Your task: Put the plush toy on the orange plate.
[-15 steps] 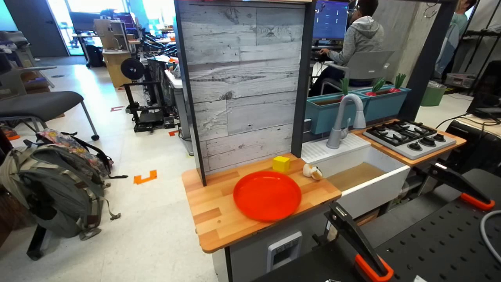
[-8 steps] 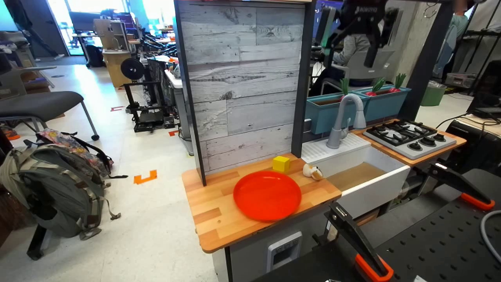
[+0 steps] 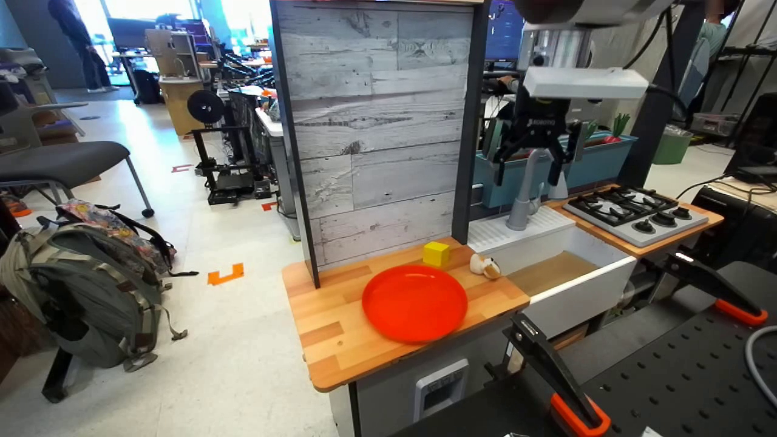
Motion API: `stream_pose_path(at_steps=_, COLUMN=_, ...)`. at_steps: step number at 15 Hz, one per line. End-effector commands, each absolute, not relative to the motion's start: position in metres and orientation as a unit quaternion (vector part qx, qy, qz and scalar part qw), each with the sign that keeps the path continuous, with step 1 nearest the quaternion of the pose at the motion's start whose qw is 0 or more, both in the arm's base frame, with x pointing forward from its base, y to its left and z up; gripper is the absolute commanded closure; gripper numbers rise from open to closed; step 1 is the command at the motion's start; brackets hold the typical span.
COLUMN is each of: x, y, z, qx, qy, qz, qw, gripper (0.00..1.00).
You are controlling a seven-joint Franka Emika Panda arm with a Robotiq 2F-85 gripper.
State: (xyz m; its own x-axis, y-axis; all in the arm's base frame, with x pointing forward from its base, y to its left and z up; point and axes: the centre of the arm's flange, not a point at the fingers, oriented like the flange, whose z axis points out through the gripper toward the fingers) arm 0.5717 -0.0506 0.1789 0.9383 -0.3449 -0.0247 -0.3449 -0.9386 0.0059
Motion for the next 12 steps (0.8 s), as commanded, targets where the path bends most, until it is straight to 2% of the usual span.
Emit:
stream_pose_path(at_steps=1, x=0.574, y=-0.051, z=0.167, qx=0.984, qy=-0.175, qz=-0.019, qw=0.002, gripper=0.00)
stream_pose_path(at_steps=5, x=0.582, y=-0.052, z=0.158, qx=0.984, qy=-0.175, qz=-0.021, qw=0.003, gripper=0.00)
stream_pose_path(at_steps=12, x=0.595, y=-0.047, z=0.079, qx=0.985, qy=-0.166, qz=-0.047, qw=0.012, gripper=0.00)
